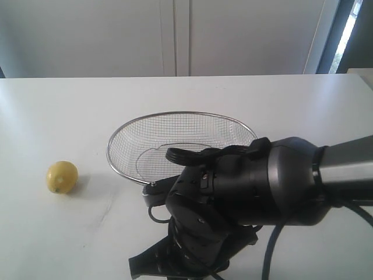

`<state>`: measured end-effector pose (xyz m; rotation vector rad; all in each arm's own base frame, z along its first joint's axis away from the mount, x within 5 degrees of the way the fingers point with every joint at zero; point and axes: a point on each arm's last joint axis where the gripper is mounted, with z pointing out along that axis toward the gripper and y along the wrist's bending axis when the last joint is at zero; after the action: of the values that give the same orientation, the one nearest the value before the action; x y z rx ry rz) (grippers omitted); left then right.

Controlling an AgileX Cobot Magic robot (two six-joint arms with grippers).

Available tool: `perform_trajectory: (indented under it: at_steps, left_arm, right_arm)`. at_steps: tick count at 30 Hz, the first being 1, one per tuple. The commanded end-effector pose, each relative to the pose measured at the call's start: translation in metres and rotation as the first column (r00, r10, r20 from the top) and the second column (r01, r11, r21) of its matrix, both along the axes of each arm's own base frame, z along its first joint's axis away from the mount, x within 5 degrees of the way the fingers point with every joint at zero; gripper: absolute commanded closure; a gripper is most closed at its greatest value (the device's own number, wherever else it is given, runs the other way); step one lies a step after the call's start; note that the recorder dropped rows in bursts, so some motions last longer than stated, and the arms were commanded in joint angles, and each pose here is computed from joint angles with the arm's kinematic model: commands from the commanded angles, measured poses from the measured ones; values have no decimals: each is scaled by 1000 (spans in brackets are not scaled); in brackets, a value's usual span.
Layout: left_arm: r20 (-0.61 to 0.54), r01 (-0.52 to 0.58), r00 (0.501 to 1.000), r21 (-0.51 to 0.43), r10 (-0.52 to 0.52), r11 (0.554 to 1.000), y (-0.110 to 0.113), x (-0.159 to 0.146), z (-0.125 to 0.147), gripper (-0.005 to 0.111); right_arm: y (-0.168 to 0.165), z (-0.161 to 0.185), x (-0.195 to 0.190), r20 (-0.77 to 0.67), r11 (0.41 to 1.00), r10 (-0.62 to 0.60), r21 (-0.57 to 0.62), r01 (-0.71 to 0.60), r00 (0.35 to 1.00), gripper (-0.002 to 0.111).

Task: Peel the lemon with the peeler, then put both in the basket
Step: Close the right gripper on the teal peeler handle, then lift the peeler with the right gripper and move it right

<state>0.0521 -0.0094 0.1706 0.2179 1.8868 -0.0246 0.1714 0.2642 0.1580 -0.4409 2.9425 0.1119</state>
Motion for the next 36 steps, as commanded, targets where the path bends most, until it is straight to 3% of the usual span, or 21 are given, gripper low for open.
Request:
perform_trajectory:
  at_steps: [1,30,36]
  left_arm:
    - [-4,0,1000,-2,0,1000,0,0,-2,107]
    - [-4,0,1000,-2,0,1000,0,0,-2,107]
    - [-4,0,1000,-2,0,1000,0,0,-2,107]
  right_arm:
    - [-5,-7,-2,2,1000,-11,-6,11,1000,70]
    - [-10,-29,-7,-12,999,-34,-5,34,999,70]
    - [-11,-28,-7,-17,999,-36,-18,36,999,94]
